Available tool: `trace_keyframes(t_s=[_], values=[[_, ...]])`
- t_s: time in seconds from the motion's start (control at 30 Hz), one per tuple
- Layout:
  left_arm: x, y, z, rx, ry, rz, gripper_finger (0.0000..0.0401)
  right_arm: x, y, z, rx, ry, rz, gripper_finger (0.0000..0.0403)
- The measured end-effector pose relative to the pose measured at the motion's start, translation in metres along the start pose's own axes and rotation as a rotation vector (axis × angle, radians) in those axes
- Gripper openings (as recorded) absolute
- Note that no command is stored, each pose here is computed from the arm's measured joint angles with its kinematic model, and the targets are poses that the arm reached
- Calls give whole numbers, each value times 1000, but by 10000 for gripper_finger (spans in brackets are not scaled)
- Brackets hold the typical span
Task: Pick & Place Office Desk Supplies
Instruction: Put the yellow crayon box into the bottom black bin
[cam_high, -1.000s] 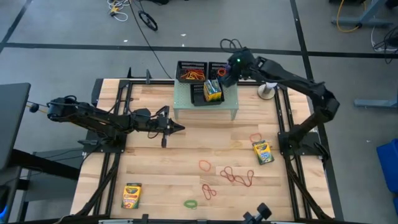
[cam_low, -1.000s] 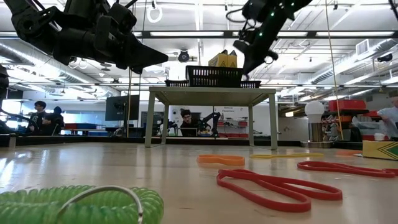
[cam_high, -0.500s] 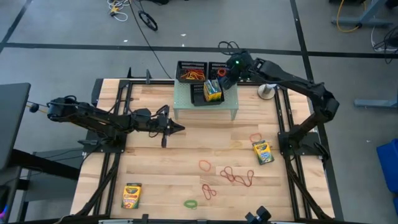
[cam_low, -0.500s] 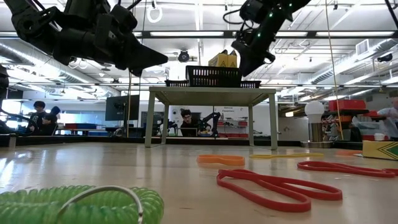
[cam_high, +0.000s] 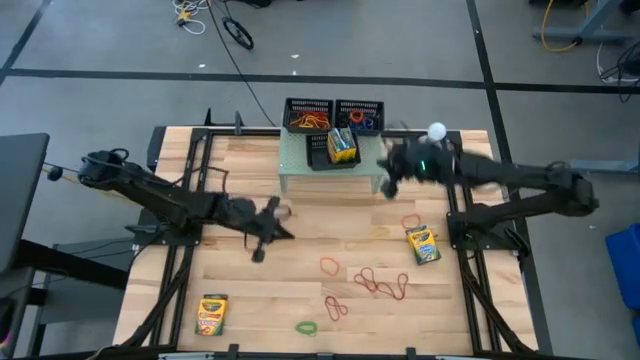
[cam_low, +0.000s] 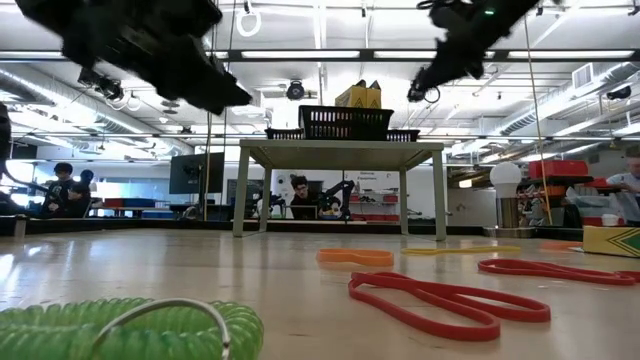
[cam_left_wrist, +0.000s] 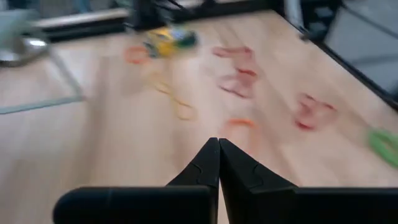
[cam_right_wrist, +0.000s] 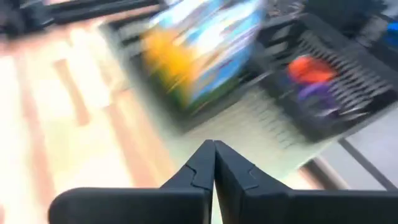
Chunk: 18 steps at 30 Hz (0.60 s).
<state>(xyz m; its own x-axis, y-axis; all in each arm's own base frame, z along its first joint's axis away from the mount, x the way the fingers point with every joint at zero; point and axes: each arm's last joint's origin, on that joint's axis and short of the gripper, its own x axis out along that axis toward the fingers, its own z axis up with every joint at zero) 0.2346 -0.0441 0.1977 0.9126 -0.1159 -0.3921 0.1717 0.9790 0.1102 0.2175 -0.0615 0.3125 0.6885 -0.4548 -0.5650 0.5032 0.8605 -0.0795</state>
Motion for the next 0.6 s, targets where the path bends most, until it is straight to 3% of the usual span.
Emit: trace_keyframes(t_s=[0.1, 0.23, 0.43, 0.6], values=[[-3, -26, 11, 14, 96, -60, 9, -4, 28, -38, -22, -51, 66, 13], [-18, -61, 19, -45, 281, -42, 14, -6, 59, -77, -56, -118, 130, 6], [-55, -101, 21, -306, 544, -1, 61, -6, 92, -115, -93, -168, 209, 8], [-75, -122, 4, -478, 745, 35, 121, -11, 107, -123, -109, -207, 249, 5]])
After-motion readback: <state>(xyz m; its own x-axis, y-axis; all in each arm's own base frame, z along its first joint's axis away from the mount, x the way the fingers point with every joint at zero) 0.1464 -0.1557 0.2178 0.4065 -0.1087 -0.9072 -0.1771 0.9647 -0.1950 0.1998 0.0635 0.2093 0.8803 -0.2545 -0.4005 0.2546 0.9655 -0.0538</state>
